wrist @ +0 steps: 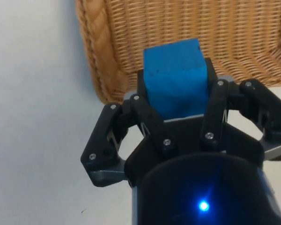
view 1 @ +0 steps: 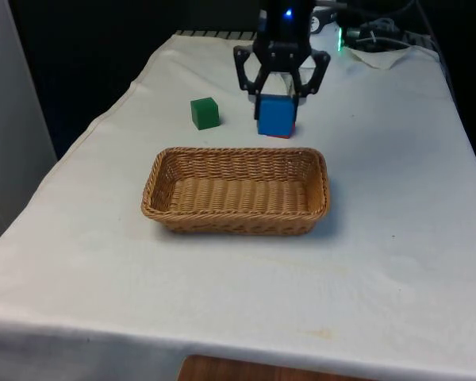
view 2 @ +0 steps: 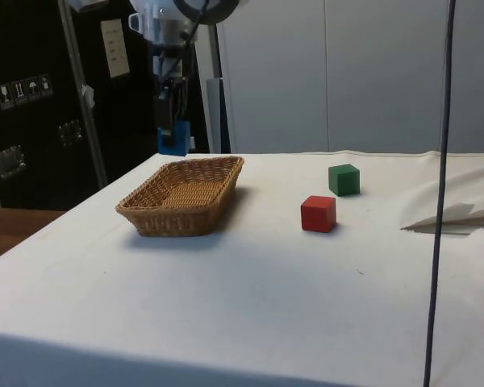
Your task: Pick up the blue cube and place it into the basket.
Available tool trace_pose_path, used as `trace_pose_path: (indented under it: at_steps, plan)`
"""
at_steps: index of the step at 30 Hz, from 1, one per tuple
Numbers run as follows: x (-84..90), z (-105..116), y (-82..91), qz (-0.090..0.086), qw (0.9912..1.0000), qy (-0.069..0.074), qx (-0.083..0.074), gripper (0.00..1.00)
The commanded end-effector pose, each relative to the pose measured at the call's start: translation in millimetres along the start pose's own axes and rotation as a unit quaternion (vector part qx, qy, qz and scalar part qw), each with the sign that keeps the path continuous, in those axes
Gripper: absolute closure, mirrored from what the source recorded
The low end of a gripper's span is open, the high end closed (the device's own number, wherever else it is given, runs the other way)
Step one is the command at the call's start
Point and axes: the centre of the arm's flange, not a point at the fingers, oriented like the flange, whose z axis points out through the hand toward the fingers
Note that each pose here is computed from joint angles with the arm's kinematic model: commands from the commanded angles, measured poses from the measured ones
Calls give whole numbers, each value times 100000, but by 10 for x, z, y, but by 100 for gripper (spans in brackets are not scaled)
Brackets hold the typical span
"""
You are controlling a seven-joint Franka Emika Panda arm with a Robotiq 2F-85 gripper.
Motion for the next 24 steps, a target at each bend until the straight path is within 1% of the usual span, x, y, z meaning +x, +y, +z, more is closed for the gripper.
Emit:
trace_pose_path:
  at_steps: [1, 5, 6, 7, 9, 10, 12, 14, 15, 16, 18, 19, 22, 23, 24]
  plan:
    - [6, 11, 35, -25, 99999, -109, 439, 100]
    - [-7, 56, 189, 127, 99999, -46, 297, 100]
    - [-9, 31, 156, 121, 100000, -109, -164, 100]
    - [-14, 69, 224, 234, 99999, -10, 343, 100]
    - [-19, 101, 276, 331, 99999, 17, 387, 100]
    - [-28, 148, 334, 430, 99998, -31, 540, 100]
    - [-30, 172, 357, 528, 99996, -68, 646, 100]
    - [-30, 250, 428, 667, 99993, -232, 906, 100]
    - [-43, 223, 416, 665, 99996, -449, 428, 100]
    - [-28, 278, 452, 668, 99992, -369, 992, 100]
    - [-27, 334, 494, 802, 99987, -559, 1259, 100]
    - [-28, 380, 543, 890, 99982, -757, 1477, 100]
    - [-37, 452, 595, 1038, 99966, -1175, 2099, 100]
    - [-39, 444, 596, 1062, 99977, -1149, 1468, 100]
    - [-44, 471, 611, 1071, 99959, -1308, 2304, 100]
